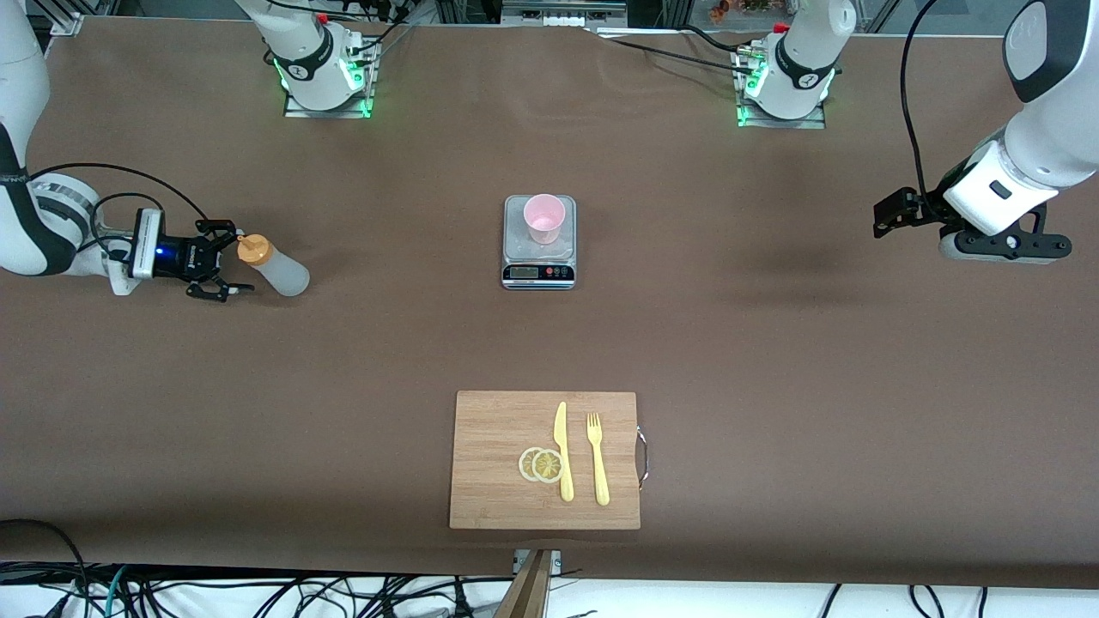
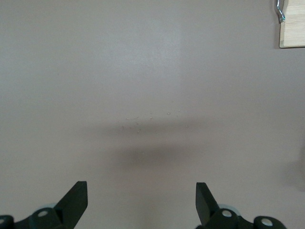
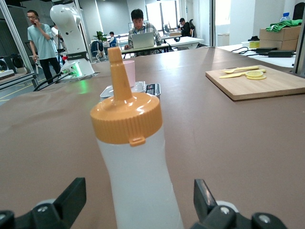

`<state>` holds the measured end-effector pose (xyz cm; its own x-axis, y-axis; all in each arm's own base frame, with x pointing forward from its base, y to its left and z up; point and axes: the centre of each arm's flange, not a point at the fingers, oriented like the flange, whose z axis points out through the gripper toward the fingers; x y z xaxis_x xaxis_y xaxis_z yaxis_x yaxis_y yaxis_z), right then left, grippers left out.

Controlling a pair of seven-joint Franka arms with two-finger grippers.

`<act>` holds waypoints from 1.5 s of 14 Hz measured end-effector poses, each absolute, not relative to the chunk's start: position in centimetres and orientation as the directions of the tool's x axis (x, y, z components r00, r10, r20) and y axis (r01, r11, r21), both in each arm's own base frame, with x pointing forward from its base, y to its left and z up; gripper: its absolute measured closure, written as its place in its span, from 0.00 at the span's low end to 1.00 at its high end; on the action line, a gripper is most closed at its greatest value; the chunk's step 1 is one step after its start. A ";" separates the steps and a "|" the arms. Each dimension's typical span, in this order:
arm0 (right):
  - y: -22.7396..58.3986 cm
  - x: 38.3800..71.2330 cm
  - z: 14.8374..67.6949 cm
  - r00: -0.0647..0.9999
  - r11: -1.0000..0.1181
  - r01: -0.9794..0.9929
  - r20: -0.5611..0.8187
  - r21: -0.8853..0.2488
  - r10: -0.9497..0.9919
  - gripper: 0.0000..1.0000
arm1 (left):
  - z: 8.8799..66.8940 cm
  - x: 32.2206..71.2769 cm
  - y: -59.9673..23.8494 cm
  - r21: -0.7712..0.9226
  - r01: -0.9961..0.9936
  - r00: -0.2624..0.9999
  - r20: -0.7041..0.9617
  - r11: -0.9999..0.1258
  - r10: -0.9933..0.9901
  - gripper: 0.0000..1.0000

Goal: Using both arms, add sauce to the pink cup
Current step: 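Reach the right gripper to the white sauce bottle and grasp it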

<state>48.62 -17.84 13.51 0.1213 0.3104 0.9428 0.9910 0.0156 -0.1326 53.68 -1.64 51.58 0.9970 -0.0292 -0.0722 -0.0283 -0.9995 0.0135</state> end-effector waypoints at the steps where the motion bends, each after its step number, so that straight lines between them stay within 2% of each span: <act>1: -17.5 48.7 13.3 0.122 0.019 0.991 0.944 -0.134 0.307 0.00 | 51.6 53.7 -1.6 0.013 -0.028 0.997 -0.072 -1.000 -0.029 0.00; 7: -14.3 50.2 13.2 0.086 0.033 0.995 0.957 -0.099 0.276 0.00 | 51.6 53.7 -1.6 0.013 -0.027 0.997 -0.073 -1.000 -0.028 0.00; 13: -10.8 50.9 12.2 0.089 0.074 0.991 0.962 -0.112 0.259 0.03 | 51.6 53.7 -1.6 0.013 -0.027 0.997 -0.074 -1.000 -0.028 0.00; 14: -10.3 50.8 11.9 0.091 0.083 0.990 0.962 -0.116 0.258 0.11 | 51.6 53.7 -1.6 0.014 -0.027 0.997 -0.074 -1.000 -0.028 0.00; 15: -9.9 50.8 11.6 0.094 0.091 0.989 0.962 -0.121 0.258 0.24 | 51.6 53.7 -1.6 0.014 -0.027 0.997 -0.074 -1.000 -0.028 0.00; 18: -9.1 50.9 11.4 0.094 0.106 0.987 0.962 -0.125 0.258 0.54 | 51.6 53.7 -1.6 0.014 -0.027 0.997 -0.075 -1.000 -0.028 0.00; 19: -9.0 51.0 11.4 0.091 0.106 0.987 0.961 -0.122 0.259 0.60 | 51.6 53.7 -1.6 0.014 -0.027 0.997 -0.075 -1.000 -0.028 0.00; 21: -9.3 51.8 11.9 0.074 0.102 0.989 0.959 -0.105 0.273 0.62 | 51.6 53.7 -1.6 0.014 -0.027 0.997 -0.075 -1.000 -0.028 0.00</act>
<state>51.81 -9.34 11.85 0.0736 0.2735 0.9591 0.9892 0.1021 -0.1051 53.66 -1.57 51.56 0.9968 -0.0278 -0.0750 -0.0269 -0.9995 0.0135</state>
